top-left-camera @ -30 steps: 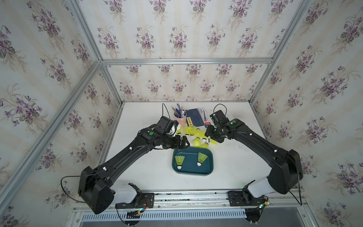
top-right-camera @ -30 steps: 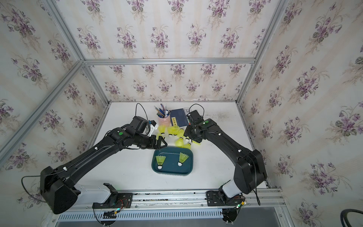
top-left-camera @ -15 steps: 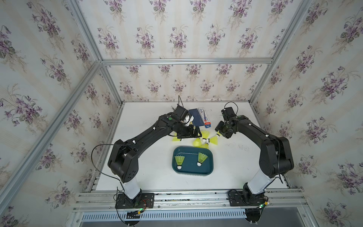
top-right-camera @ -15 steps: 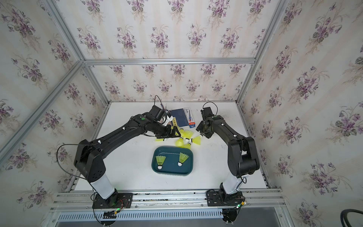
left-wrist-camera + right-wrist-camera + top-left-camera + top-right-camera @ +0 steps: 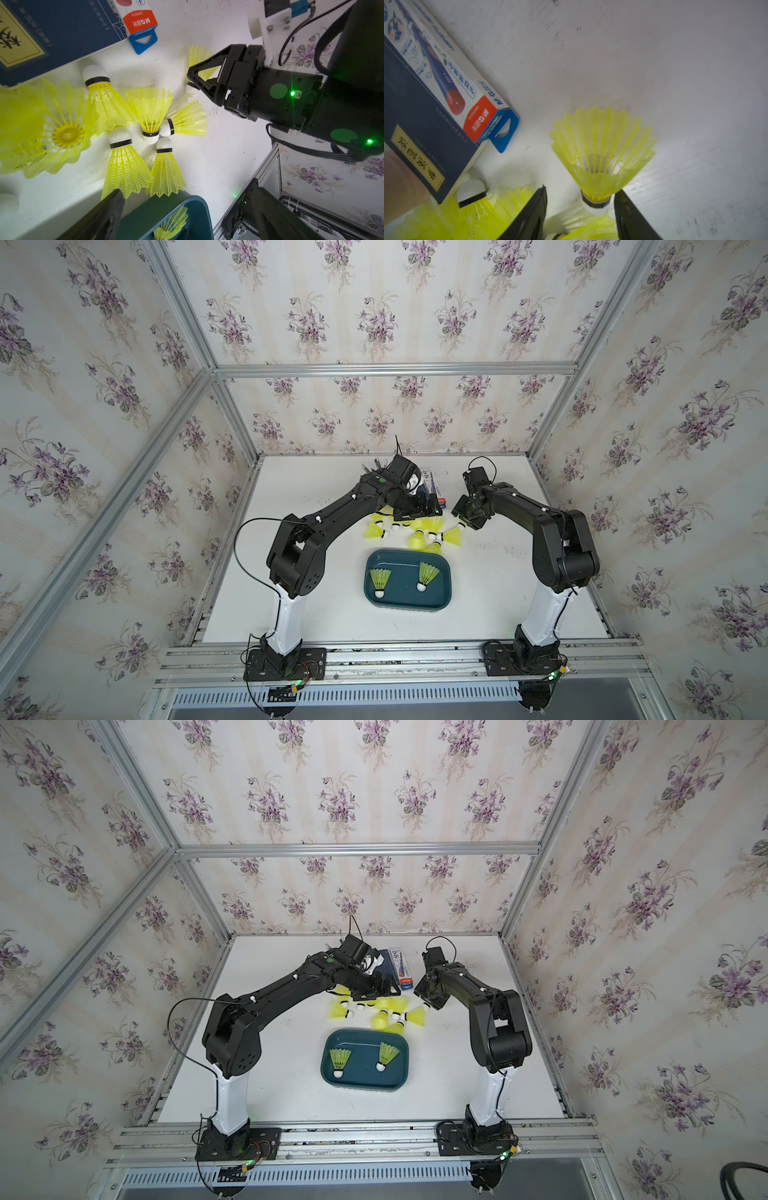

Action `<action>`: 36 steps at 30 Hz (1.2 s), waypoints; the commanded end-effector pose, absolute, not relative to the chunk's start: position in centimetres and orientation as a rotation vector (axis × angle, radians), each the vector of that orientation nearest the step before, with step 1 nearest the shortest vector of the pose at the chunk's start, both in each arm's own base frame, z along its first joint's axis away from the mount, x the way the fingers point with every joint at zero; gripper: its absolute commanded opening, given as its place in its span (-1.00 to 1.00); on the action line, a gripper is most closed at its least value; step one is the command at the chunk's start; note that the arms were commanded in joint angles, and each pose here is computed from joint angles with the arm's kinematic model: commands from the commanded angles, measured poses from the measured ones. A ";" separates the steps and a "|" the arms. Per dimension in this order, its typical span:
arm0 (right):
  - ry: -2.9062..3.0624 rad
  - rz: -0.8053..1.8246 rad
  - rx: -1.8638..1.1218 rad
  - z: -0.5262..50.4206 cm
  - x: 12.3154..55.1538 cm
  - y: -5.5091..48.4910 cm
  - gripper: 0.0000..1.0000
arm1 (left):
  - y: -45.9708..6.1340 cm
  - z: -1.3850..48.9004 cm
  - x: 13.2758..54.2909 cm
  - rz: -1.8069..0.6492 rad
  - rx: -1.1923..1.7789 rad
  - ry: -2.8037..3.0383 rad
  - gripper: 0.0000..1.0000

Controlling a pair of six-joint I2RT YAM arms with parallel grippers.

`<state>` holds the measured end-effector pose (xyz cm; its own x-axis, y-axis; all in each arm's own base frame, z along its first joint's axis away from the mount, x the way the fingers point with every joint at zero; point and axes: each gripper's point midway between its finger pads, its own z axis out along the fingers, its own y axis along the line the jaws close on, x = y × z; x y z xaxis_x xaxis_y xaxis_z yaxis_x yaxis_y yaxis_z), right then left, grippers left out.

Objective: Put the shuttlecocks into the storage box
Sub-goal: Pick up the shuttlecock at the center of the board.

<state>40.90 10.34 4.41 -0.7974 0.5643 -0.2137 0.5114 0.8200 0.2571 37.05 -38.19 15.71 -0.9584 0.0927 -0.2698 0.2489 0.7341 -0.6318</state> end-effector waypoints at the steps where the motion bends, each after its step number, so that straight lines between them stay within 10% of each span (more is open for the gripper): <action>1: 2.718 0.262 0.818 4.0 41.3 10.1 0.10 | -39.0 15.4 38.2 -1.029 0.242 2.706 0.99; 17: 2.785 0.233 0.799 1.5 39.6 9.9 -0.03 | -40.0 13.4 38.8 -0.990 0.253 2.763 0.99; 36: 2.770 0.201 0.755 2.6 39.0 9.3 -0.66 | -40.4 13.0 38.3 -1.013 0.276 2.774 0.99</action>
<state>39.29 9.68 1.96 -0.8289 0.5214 -0.2027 0.4810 0.8493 0.2176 38.35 -40.31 12.97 -0.9709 0.0998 -0.2179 0.2163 0.7561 -0.6177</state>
